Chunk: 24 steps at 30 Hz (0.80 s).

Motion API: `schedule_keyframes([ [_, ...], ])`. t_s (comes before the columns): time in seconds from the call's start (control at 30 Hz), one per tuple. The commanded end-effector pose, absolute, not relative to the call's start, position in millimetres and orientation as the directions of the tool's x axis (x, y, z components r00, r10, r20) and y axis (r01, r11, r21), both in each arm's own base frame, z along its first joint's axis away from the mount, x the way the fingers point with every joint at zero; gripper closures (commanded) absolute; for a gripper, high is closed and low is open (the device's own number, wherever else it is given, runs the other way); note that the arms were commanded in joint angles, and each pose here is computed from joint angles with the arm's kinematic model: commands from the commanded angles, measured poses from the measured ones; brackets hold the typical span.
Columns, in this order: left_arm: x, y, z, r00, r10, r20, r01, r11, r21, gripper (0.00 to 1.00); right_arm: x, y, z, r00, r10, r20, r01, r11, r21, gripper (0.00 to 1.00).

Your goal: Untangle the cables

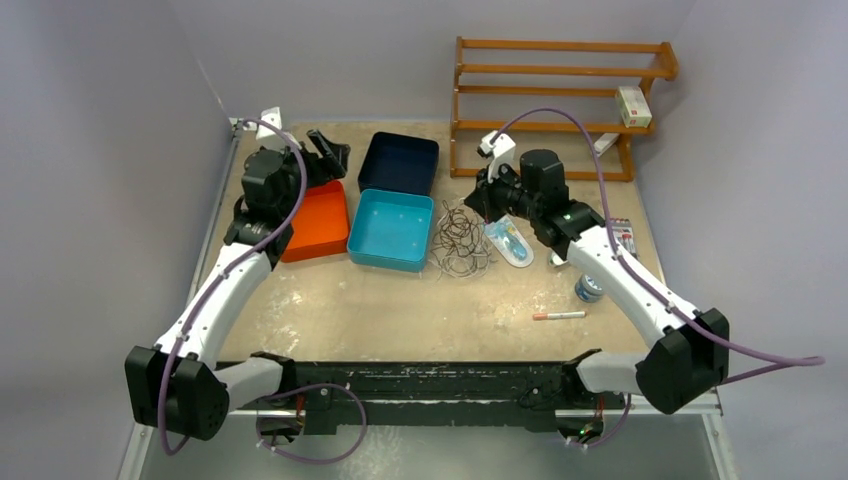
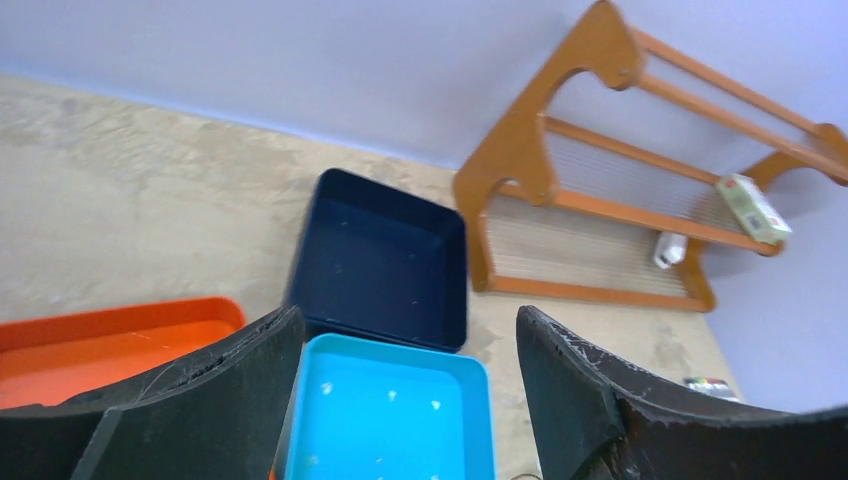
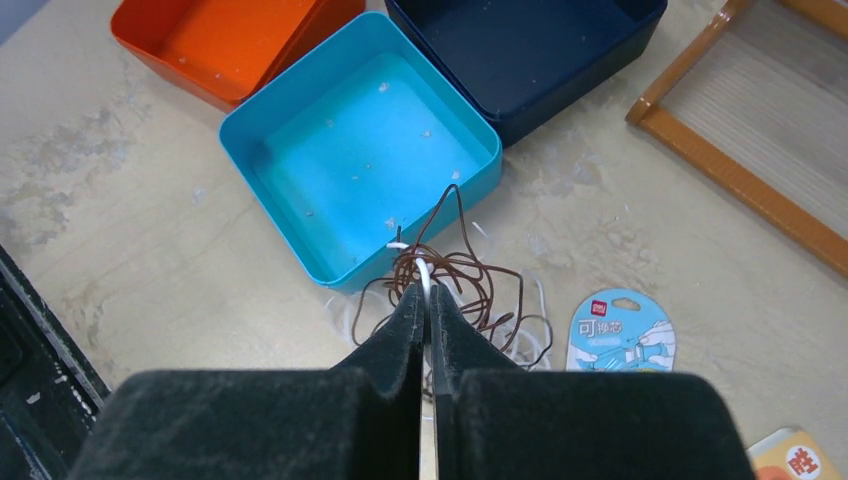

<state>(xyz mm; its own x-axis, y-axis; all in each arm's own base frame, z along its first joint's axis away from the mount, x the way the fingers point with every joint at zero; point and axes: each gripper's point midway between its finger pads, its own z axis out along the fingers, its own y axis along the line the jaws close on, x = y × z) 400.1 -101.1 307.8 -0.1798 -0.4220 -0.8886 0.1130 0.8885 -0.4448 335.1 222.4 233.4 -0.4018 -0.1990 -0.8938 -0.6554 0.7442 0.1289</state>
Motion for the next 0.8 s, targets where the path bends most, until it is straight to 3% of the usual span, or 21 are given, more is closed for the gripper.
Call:
schedule_keyframes([
  [0.0, 391.9, -134.3, 340.4, -0.131, -0.457, -0.880, 0.324, 0.819, -0.473, 0.23, 330.6, 224.7, 273.3, -0.313, -0.181, -0.933, -0.686, 0.722, 0.090, 1.00],
  [0.17, 370.1, -190.2, 335.3, -0.138, -0.399, -0.906, 0.445, 0.792, -0.417, 0.24, 330.0, 216.4, 286.5, -0.293, -0.162, -0.942, -0.656, 0.751, 0.075, 1.00],
  [0.37, 330.5, -237.2, 345.2, -0.022, -0.418, -0.908, 0.628, 0.701, -0.338, 0.24, 324.4, 216.4, 288.7, -0.294, -0.148, -0.944, -0.662, 0.744, 0.089, 1.00],
  [0.77, 302.1, -292.5, 310.3, 0.069, -0.366, -0.928, 0.752, 0.630, -0.193, 0.27, 316.7, 226.6, 292.1, -0.317, -0.116, -0.941, -0.693, 0.706, 0.146, 1.00],
])
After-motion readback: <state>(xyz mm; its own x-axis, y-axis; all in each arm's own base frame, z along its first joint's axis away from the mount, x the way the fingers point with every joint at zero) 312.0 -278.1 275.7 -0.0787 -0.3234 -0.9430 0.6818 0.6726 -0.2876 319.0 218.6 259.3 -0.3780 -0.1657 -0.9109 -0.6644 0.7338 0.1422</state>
